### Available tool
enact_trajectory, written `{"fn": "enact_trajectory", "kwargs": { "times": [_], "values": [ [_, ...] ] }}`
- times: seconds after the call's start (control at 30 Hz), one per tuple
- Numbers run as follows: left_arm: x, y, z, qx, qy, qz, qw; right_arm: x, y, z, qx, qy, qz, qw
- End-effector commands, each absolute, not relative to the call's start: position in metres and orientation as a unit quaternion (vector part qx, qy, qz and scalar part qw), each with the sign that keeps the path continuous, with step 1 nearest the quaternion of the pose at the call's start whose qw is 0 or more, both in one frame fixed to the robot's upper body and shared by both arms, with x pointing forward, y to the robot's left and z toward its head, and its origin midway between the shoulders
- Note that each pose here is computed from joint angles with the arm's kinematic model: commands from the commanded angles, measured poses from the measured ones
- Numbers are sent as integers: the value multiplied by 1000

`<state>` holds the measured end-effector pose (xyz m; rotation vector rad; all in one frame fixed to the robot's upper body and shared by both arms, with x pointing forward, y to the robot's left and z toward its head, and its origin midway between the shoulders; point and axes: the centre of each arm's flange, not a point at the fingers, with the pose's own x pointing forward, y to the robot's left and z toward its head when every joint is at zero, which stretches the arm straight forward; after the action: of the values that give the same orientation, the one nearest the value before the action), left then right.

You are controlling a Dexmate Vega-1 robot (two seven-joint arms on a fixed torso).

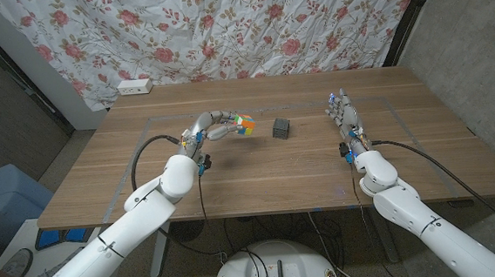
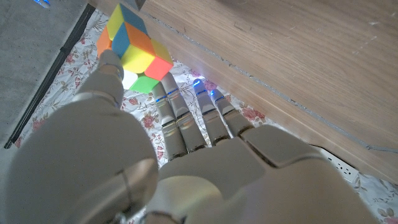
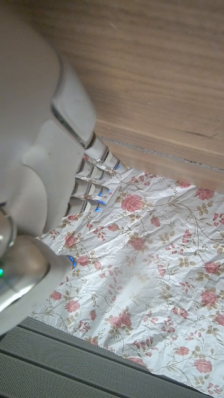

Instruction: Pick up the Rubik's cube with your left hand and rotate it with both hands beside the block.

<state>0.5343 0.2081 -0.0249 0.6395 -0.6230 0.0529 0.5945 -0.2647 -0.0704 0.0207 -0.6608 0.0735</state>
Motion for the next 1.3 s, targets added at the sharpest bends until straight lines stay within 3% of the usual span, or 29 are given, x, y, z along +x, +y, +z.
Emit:
{"fn": "enact_trajectory", "kwargs": {
  "times": [0.03,1.3],
  "values": [
    [539,205,-27,254,-305,9,918,587,-262,-66,-37,-330,33,943],
    [571,190,-21,125,-303,-92,940,569,-226,-30,-257,-360,33,896]
  ]
}}
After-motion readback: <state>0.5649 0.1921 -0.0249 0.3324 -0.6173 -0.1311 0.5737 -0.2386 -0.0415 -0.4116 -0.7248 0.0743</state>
